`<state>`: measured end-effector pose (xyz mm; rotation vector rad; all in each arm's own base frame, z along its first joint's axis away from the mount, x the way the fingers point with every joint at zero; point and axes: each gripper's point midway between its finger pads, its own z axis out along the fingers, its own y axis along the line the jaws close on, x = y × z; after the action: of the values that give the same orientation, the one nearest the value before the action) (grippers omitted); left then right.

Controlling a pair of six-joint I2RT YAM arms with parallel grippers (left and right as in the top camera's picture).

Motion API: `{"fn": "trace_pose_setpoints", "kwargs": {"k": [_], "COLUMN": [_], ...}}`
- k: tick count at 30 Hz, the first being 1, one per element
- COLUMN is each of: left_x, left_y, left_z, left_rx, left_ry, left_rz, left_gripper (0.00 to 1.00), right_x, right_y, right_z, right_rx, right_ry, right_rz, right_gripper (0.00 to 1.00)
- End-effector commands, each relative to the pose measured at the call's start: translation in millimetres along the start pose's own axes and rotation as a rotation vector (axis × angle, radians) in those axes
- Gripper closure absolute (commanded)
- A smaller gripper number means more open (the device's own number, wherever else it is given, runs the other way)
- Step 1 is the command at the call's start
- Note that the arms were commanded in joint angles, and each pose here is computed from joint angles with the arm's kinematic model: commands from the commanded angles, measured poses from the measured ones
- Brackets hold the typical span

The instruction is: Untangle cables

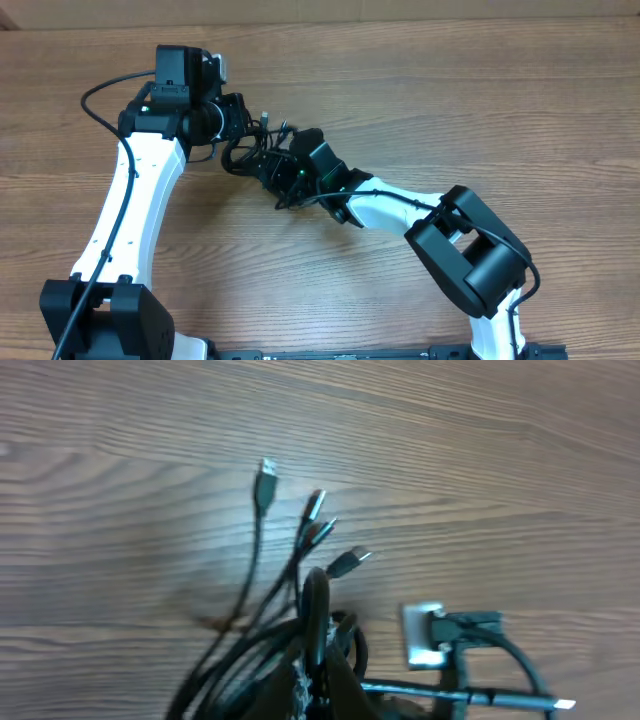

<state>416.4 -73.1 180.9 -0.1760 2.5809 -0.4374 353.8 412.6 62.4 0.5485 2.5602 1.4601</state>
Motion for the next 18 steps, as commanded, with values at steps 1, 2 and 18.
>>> {"fn": "trace_pose_setpoints", "kwargs": {"k": [1, 2, 18], "left_x": [-11, -8, -4], "left_y": [-3, -12, -57], "left_z": [-13, -12, -31], "left_rx": [-0.011, 0.038, 0.097], "left_ry": [-0.047, -0.033, -0.086], "left_rz": [0.027, 0.028, 0.157], "left_gripper": [0.96, 0.96, 0.96], "right_x": [-10, -12, -60], "right_y": [-4, -4, -62], "right_z": [-5, -5, -18], "right_rx": [-0.008, -0.006, 0.279], "right_ry": [0.027, 0.015, -0.394], "right_rz": [0.031, 0.061, 0.003], "right_gripper": [0.37, 0.37, 0.35]}}
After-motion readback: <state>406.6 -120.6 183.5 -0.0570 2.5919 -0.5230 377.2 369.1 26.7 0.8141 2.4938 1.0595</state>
